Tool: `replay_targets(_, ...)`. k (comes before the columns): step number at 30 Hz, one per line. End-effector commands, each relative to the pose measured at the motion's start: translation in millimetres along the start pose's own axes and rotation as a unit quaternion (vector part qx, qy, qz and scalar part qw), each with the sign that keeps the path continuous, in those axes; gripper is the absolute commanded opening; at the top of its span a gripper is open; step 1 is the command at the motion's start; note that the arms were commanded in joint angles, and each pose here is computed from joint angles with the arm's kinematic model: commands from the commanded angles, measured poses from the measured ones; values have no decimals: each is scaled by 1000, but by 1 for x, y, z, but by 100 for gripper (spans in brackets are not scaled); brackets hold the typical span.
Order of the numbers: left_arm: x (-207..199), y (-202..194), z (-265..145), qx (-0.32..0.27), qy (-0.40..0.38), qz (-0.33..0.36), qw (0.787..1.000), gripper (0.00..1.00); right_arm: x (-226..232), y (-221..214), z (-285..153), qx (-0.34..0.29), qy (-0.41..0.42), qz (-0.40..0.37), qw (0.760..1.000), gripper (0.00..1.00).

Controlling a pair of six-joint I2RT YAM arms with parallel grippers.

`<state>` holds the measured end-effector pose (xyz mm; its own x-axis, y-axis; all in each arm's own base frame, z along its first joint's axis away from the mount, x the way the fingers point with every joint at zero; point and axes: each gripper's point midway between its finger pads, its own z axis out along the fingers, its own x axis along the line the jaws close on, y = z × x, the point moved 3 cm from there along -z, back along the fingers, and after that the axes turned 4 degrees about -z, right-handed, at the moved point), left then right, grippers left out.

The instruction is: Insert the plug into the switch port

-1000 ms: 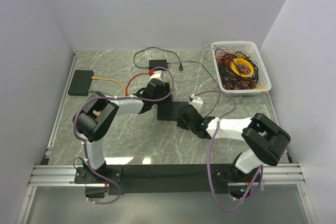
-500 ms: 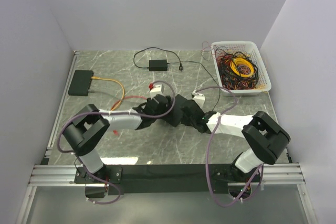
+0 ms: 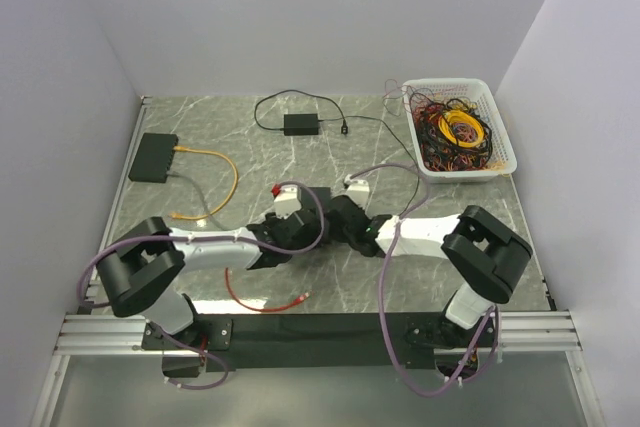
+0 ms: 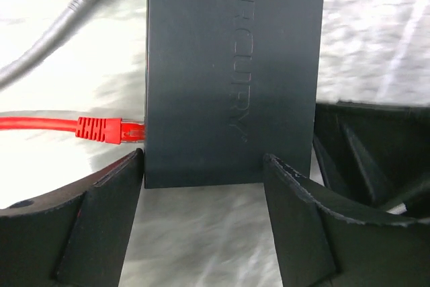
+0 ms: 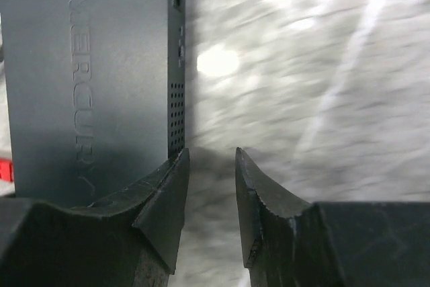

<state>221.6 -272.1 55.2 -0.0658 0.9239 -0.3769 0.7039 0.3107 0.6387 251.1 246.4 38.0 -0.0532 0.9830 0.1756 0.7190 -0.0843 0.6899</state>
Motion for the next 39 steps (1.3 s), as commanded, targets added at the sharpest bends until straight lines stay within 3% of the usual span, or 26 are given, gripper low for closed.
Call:
replay_targets(1, 23, -6, -12, 8, 42, 29, 999, 76, 49, -28, -11, 45, 77, 3, 996, 42)
replay_targets(6, 26, 26, -29, -29, 50, 47, 997, 84, 60, -38, -18, 54, 102, -4, 993, 42)
replay_targets(7, 29, 28, -30, -29, 43, 50, 997, 99, 63, -39, -20, 57, 109, -7, 992, 42)
replay_targets(14, 34, 66, -38, -70, 7, 49, 996, 99, 71, -48, -32, 56, 117, -11, 991, 42)
replay_targets(23, 37, 96, -30, -90, -48, 31, 994, 99, 7, -11, -67, -25, 20, -12, 999, 41)
replay_targets(27, 30, 97, -35, -94, -79, 15, 992, 99, -54, 5, -76, -43, -56, 18, 997, 40)
replay_targets(30, 25, 86, -35, -78, -101, 7, 992, 100, -77, 14, -75, -32, -60, 54, 996, 40)
replay_targets(36, 12, 49, -40, -54, -87, 33, 994, 99, -76, 26, -62, 1, -75, 65, 995, 43)
replay_targets(39, 7, 35, -43, -40, -97, 31, 994, 99, -95, 28, -55, 15, -131, 56, 990, 43)
